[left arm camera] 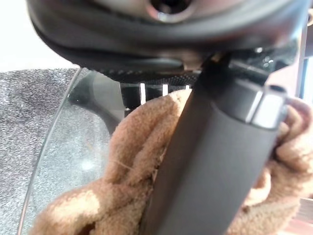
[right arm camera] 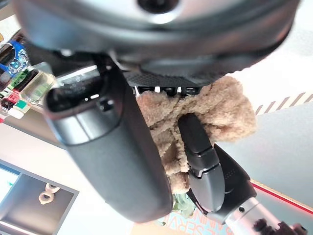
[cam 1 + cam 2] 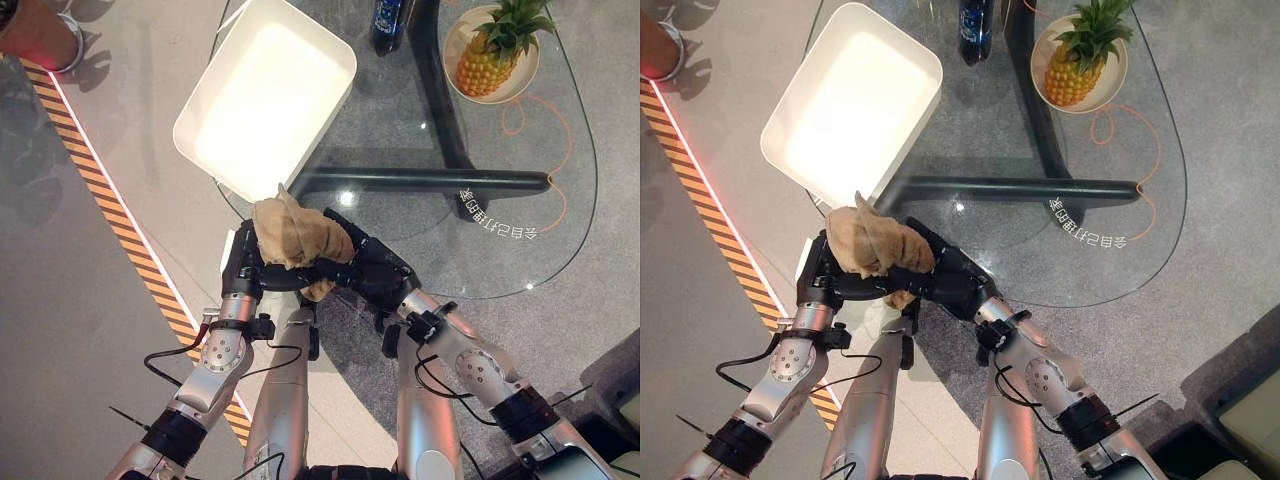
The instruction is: Wipe the table with a cloth and put it in the basket.
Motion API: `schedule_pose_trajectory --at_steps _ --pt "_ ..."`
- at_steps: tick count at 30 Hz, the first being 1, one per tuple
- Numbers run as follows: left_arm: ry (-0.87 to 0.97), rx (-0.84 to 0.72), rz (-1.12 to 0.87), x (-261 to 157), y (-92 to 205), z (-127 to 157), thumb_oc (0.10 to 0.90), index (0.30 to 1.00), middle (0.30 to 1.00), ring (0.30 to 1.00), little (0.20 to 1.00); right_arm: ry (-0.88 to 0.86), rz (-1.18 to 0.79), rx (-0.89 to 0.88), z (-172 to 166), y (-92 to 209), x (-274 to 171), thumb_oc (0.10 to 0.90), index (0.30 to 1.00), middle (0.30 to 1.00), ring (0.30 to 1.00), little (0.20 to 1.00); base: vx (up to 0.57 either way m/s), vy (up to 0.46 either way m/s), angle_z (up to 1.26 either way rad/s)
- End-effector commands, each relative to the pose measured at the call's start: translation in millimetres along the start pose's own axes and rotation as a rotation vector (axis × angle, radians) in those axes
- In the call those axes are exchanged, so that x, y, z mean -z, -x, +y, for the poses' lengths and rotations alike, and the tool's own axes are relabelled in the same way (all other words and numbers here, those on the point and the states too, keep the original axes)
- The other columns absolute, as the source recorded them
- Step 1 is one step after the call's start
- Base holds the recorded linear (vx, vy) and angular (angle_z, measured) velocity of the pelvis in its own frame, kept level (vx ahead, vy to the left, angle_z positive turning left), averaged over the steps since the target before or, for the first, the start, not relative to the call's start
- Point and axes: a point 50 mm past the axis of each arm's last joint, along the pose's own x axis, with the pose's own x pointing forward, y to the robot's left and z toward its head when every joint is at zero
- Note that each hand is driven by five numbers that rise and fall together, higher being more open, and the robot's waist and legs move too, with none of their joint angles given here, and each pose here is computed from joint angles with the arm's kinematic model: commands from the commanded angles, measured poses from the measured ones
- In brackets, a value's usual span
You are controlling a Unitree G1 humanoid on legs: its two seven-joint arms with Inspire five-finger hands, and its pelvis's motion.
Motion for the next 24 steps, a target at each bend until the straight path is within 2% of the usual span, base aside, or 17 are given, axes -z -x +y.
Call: schedule_pose_trajectory --at_steps 1,10,15,24 --pt "0.039 0.031 -0.258 -43 -3 -8 0.1 0.3 0.3 0.3 0.2 -0.106 -0.173 -0.425 65 -12 -20 0.8 0.9 0.9 0.9 0.9 0.0 0.0 0.0" --pt "0.071 -0.014 -0.28 -45 -2 -1 0.1 0.3 0.3 0.3 0.2 -0.08 -0.208 -0.415 62 -11 -25 0.8 0.9 0.9 0.9 0.9 0.0 0.0 0.0" --pt "0.125 -0.159 -0.408 -62 0 19 0.1 0.3 0.3 0.3 0.2 -0.092 -0.245 -0.325 50 -6 -28 0.8 0.9 0.9 0.9 0.9 0.0 0.0 0.0" --pt "0.146 -0.271 -0.6 -93 5 46 0.1 0.3 0.3 0.3 0.2 -0.092 -0.279 -0.186 30 5 -29 0.8 0.9 0.9 0.9 0.9 0.0 0.0 0.0"
